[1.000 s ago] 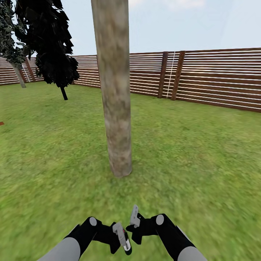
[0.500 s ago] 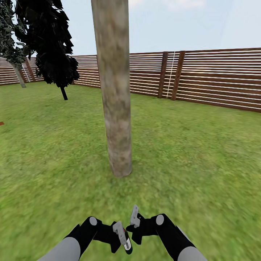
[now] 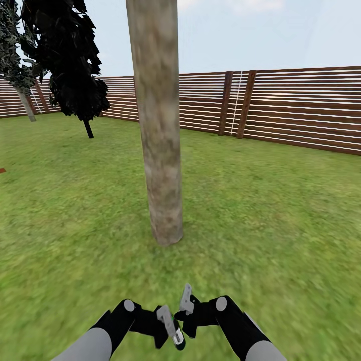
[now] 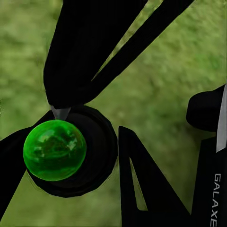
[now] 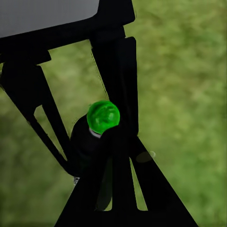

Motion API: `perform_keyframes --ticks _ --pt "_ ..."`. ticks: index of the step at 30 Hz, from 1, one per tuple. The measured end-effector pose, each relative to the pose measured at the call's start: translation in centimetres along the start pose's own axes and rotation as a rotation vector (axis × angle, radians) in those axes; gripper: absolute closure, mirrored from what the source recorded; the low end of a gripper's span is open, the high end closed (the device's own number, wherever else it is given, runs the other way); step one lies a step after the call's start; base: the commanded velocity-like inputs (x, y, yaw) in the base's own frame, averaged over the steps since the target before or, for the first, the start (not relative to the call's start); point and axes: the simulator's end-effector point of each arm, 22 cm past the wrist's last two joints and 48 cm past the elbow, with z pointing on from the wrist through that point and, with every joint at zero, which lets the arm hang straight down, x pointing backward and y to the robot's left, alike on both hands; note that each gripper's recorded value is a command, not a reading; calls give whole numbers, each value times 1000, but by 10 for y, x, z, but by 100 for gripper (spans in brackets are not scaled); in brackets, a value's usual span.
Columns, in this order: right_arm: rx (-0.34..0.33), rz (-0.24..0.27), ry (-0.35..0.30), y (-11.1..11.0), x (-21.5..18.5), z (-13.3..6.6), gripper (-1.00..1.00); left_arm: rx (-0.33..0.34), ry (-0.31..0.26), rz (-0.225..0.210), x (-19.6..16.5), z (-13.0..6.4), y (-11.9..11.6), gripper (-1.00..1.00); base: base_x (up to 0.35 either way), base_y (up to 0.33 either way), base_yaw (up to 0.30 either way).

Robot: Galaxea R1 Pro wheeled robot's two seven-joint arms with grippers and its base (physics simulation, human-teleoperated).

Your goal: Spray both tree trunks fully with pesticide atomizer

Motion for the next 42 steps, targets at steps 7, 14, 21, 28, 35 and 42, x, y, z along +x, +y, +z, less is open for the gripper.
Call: perform_keyframes --ticks 7,14,21,28,35,42 --pt "0 0 0 0 0 0 100 -6 -8 -13 2 -3 3 100 0 0 0" --pt "0 -1 0 0 0 0 100 -29 39 -4 24 -16 14 100 0 0 0" --pt "0 -2 0 0 0 0 100 -128 183 -27 111 -84 61 100 0 0 0" --pt "1 -1 -1 0 0 0 -100 -238 275 -34 179 -170 104 100 0 0 0" --pt "46 11 21 -14 18 -8 -100 -323 278 -46 187 -187 122 100 0 0 0" --pt "549 286 187 -88 170 -67 -100 -702 215 -184 183 -205 183 100 0 0 0"
